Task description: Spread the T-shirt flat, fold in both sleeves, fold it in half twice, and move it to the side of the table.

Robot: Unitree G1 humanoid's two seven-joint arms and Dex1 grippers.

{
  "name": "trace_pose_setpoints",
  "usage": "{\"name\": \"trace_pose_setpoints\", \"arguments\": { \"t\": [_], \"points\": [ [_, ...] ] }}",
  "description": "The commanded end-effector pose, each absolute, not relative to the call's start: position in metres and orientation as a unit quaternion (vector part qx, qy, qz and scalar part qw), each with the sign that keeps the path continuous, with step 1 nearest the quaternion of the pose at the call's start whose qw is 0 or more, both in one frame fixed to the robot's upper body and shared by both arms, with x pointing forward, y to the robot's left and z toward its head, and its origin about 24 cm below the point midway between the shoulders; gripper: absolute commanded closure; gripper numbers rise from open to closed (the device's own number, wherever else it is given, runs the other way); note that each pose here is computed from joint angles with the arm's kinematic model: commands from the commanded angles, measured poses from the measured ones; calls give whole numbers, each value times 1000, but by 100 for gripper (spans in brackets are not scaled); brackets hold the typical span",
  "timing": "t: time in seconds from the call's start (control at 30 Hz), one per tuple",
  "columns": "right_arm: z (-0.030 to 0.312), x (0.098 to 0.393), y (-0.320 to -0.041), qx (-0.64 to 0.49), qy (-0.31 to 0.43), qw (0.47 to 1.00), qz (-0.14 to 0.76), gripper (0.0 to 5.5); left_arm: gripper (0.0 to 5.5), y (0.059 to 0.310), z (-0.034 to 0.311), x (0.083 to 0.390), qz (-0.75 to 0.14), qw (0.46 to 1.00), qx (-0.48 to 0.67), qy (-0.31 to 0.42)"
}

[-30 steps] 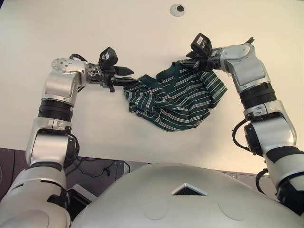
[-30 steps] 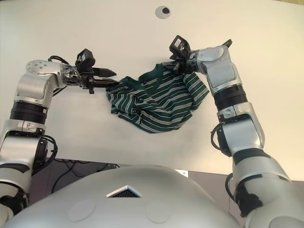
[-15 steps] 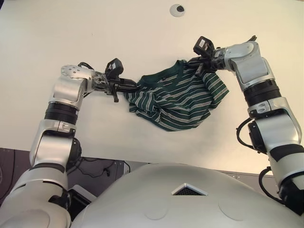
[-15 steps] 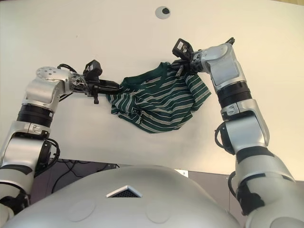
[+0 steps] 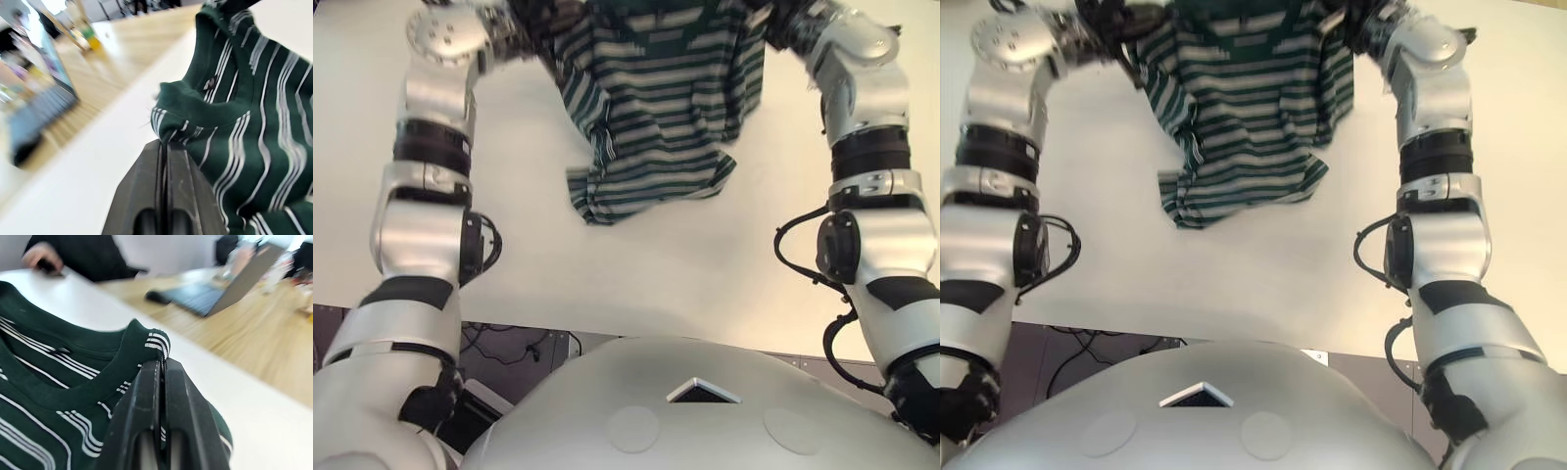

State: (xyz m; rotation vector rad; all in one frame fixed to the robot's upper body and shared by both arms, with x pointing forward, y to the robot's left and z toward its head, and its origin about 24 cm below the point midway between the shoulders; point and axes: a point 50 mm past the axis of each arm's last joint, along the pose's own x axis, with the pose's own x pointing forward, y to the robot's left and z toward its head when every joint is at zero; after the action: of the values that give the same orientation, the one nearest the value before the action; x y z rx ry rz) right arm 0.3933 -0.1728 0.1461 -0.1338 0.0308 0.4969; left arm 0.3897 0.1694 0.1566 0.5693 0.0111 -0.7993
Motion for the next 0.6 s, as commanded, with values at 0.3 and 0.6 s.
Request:
{"name": "trace_pose_setpoints", "arguments": {
  "t": [0.3,0.6],
  "points": [
    [315,423,-180,-82,-184,976,88,550,549,125,329,421,-155,822,531,-135],
    [334,417,-187,-118,-213,964,105,550,549,116,365,412,-106,810,530,-228]
  ]
}}
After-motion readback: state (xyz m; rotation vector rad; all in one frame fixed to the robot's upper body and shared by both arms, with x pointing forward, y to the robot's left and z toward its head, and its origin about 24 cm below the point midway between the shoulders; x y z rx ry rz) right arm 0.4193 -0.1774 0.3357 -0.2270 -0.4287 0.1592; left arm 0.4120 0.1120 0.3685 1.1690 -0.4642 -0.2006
